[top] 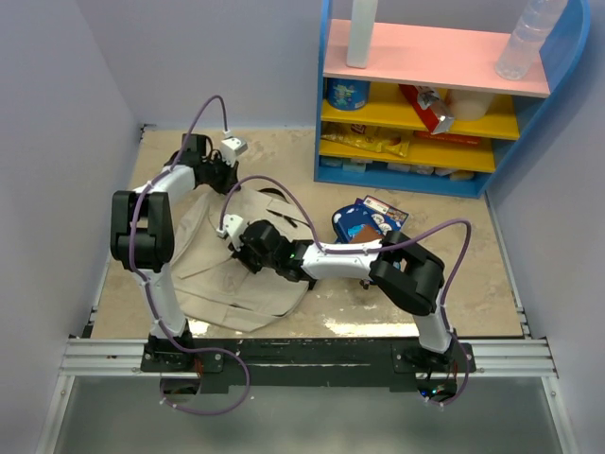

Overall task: Pack the student bag
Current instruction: Unzip the student bag at the center of the board.

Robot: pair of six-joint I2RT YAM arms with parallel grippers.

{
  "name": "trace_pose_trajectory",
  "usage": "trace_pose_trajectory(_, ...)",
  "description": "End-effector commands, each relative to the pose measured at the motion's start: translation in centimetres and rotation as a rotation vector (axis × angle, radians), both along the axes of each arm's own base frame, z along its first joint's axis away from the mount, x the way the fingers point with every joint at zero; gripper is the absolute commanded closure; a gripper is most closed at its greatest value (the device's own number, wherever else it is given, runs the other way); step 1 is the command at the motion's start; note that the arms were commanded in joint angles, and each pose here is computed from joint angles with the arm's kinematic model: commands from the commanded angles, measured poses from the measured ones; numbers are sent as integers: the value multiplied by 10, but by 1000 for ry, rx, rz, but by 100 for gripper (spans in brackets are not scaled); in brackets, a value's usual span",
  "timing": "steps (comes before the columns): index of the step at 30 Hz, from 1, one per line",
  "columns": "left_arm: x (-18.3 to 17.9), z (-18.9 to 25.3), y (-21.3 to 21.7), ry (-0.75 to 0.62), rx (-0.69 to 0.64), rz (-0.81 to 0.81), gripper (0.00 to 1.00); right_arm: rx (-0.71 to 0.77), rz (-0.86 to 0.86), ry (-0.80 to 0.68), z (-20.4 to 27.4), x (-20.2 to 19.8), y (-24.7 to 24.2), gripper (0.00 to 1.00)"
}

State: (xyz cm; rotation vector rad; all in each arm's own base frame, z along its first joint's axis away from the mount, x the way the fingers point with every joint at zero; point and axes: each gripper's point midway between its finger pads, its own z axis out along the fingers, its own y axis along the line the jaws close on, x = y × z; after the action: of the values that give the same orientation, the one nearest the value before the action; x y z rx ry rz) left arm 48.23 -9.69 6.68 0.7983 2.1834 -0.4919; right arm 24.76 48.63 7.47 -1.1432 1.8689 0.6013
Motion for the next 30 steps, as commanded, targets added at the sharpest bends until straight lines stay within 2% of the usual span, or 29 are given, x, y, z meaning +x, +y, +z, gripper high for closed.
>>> trace_pose_trajectory(1,57,63,23,-270,26,184,100,91,113,65,19,-53,32,100)
trace_pose_trajectory(5,61,59,28,-265,43,232,100,104,143,71,23,-73,39,100)
trace_pose_trajectory(8,53,59,18,-248,16,164,100,81,80,48,19,-63,34,100)
trace_pose_trajectory(11,33,59,-3,-194,-34,8,100,35,-54,-38,19,-28,20,100)
trace_pose_trajectory(15,2,56,-20,-87,-84,-119,100,76,-206,-52,30,33,-2,100)
trace_pose_trajectory(19,-12,63,-27,-59,-123,-158,100,122,-205,-62,43,53,8,100)
trace_pose_trajectory(25,-17,74,-35,-41,-180,-161,100,136,-123,5,29,43,33,100)
trace_pose_trajectory(30,-4,72,-31,-58,-172,-102,100,131,-48,37,22,13,46,100)
